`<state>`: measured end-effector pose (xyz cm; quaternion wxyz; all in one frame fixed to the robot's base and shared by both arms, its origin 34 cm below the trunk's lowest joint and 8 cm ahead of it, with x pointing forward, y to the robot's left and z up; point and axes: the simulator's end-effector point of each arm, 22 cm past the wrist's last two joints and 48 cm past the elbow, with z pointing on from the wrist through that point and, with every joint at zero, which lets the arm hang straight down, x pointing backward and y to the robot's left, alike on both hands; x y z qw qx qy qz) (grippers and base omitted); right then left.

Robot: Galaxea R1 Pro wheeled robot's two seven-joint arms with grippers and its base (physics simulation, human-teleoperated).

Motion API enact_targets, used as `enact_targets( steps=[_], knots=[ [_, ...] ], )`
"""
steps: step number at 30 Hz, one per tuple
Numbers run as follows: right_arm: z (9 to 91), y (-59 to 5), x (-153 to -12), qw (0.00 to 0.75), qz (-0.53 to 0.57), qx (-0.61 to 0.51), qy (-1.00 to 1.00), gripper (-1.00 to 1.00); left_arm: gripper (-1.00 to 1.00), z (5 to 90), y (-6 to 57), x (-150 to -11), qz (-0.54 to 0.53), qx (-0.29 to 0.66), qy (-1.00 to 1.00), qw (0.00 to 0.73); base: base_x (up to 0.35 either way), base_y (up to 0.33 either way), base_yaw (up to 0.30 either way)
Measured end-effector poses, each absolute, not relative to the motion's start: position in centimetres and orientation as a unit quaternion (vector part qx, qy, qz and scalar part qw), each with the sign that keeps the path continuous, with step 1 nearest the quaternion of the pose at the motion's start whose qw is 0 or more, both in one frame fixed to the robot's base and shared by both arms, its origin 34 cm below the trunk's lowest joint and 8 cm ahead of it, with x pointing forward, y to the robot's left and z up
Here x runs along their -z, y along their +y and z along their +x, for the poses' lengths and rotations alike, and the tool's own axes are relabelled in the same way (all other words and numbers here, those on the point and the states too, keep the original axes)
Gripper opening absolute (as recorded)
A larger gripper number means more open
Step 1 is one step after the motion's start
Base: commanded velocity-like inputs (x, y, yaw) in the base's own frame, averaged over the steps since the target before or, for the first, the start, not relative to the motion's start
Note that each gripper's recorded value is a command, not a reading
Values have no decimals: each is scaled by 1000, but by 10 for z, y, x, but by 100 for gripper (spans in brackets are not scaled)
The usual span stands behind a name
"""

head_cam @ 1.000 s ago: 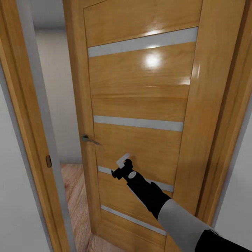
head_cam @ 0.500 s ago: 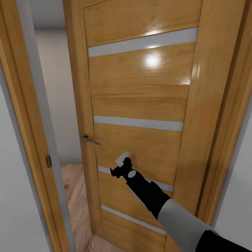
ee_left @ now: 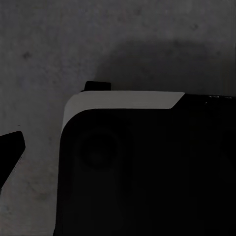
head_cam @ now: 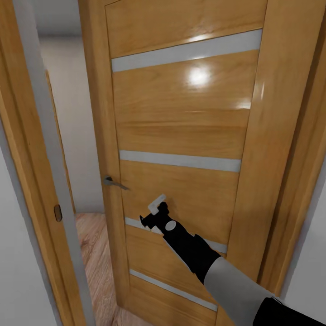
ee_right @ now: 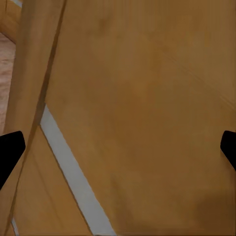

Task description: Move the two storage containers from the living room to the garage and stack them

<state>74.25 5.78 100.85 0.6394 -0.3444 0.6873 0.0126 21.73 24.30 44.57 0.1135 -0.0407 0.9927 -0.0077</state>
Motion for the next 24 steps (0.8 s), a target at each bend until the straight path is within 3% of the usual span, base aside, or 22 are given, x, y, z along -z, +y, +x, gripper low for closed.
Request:
enact_targets(
  steps=[24],
  knots=[
    [745,53,-998,634,-343,-10,693,100,100,218,243,-446,-41,8,993,114,302,0,0]
  ],
)
